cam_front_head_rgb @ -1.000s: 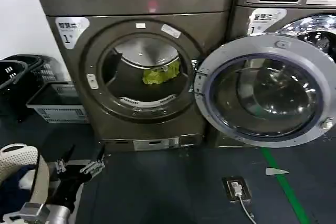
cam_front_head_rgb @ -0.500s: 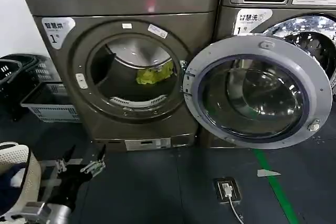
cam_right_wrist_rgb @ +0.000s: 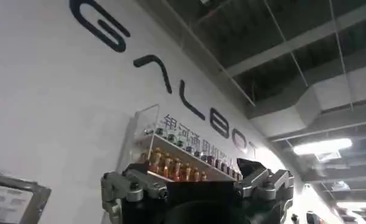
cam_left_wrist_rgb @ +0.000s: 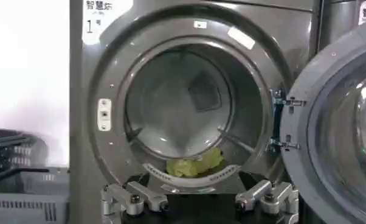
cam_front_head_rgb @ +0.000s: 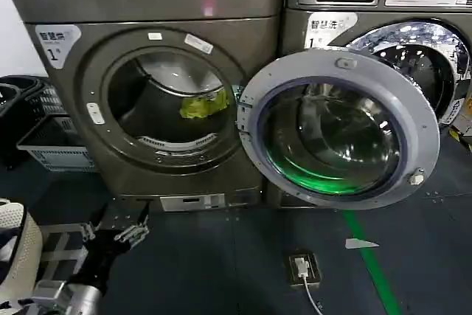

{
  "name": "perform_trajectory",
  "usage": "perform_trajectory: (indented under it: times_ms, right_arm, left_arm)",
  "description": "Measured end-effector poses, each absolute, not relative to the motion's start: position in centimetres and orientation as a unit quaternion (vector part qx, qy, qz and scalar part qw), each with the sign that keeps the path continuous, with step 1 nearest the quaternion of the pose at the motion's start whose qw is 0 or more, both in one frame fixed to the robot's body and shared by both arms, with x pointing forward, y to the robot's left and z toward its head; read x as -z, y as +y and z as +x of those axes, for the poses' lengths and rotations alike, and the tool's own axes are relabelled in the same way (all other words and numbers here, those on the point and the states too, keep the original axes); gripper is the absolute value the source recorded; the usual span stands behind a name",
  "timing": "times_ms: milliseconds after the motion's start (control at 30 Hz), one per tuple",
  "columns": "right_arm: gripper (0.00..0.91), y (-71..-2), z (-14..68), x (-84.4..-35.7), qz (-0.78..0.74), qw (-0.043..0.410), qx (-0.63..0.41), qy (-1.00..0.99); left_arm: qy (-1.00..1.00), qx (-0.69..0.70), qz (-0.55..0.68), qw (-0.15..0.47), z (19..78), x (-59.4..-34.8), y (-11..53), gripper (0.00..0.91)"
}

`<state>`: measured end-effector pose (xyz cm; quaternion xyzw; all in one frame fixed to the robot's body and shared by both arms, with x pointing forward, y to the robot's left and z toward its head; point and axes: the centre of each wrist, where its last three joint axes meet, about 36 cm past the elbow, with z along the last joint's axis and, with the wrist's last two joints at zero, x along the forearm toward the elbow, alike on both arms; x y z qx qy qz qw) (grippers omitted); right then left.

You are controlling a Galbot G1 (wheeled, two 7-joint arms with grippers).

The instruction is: Grasp the clothes from the dryer.

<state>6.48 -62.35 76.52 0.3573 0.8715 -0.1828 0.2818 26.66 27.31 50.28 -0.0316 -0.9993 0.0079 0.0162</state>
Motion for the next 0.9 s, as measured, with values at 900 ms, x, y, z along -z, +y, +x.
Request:
perform_trajectory:
  times_ms: [900]
  right_arm:
    - [0.907, -61.8, 5.3, -77.5, 0.353, 0.293, 0.208, 0.864]
  left_arm:
    - [-0.999, -0.001, -0.05, -0.002, 27.4, -50.6, 27.4, 0.907]
